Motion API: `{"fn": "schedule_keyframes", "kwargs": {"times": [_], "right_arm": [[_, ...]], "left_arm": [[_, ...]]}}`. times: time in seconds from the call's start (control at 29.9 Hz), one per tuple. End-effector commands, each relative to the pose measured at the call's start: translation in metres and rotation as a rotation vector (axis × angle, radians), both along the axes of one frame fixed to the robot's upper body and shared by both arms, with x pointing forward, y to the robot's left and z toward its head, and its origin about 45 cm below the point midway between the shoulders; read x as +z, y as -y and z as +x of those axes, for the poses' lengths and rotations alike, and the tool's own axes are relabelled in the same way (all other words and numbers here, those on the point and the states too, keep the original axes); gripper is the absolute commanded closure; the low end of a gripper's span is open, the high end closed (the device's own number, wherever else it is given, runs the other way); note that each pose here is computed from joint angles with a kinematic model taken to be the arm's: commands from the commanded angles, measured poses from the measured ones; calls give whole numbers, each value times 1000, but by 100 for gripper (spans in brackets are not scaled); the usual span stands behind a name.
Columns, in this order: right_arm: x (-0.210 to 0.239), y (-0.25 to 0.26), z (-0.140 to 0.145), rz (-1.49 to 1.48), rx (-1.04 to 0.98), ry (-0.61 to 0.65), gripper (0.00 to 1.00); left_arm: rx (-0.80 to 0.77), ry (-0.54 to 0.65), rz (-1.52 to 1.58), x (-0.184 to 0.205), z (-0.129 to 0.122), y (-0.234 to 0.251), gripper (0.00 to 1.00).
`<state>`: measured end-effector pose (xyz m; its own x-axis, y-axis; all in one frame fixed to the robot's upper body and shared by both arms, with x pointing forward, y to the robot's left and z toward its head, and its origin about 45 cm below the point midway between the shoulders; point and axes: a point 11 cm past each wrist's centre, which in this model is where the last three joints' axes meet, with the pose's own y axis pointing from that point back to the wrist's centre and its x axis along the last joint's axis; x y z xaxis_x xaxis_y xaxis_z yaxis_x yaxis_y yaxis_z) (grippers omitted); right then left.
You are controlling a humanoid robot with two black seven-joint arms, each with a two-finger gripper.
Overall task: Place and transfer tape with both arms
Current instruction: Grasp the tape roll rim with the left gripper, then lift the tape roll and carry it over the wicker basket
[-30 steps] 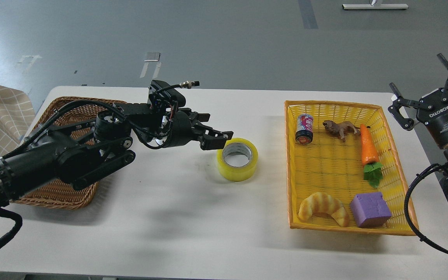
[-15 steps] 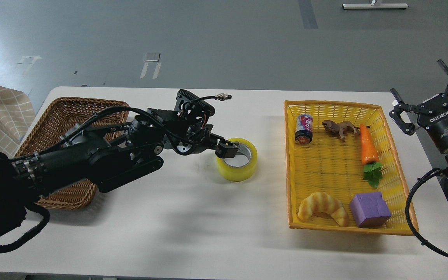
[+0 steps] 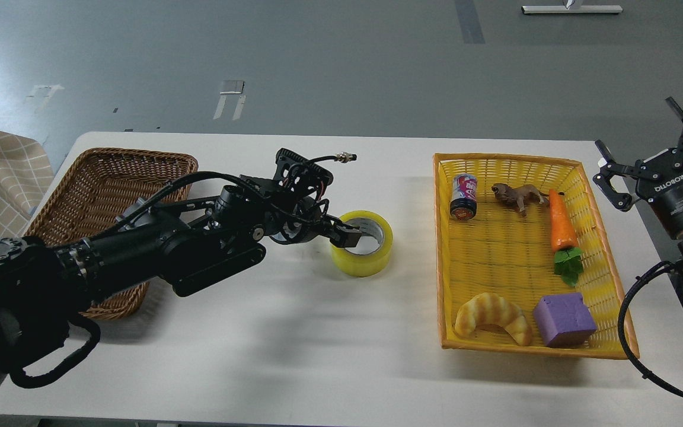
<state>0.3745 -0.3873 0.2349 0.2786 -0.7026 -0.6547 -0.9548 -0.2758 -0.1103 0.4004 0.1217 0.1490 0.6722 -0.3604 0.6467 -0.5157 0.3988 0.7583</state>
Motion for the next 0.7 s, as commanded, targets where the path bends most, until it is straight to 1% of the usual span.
{"fn": "schedule_keyframes", "kwargs": {"times": [0.0,0.03,0.07,0.1,0.13,0.4,0.67], "right_arm": [[-1,0,0,0,-1,-1,0],[-1,0,0,0,-1,-1,0],[-1,0,0,0,-1,-1,0],[-1,0,-1,0,-1,-3,0],[-2,1,-2,0,-2,-6,0],[-2,2,-2,1,-5,-5,0],[-5,0,-2,9,-5,-9,0]], "left_arm": [[-20,-9,-12,-1,-3,7,35],[-27,-15,-16,-3,-4,8,50],[-31,-18,-24,-2,-5,8,60],[-50,-29,-40,-3,-7,11,78],[-72,-44,-55,-4,-10,13,100],[-143,-65,-40,-12,-21,21,100],[-113,-27,-17,-1,-5,2,100]]}}
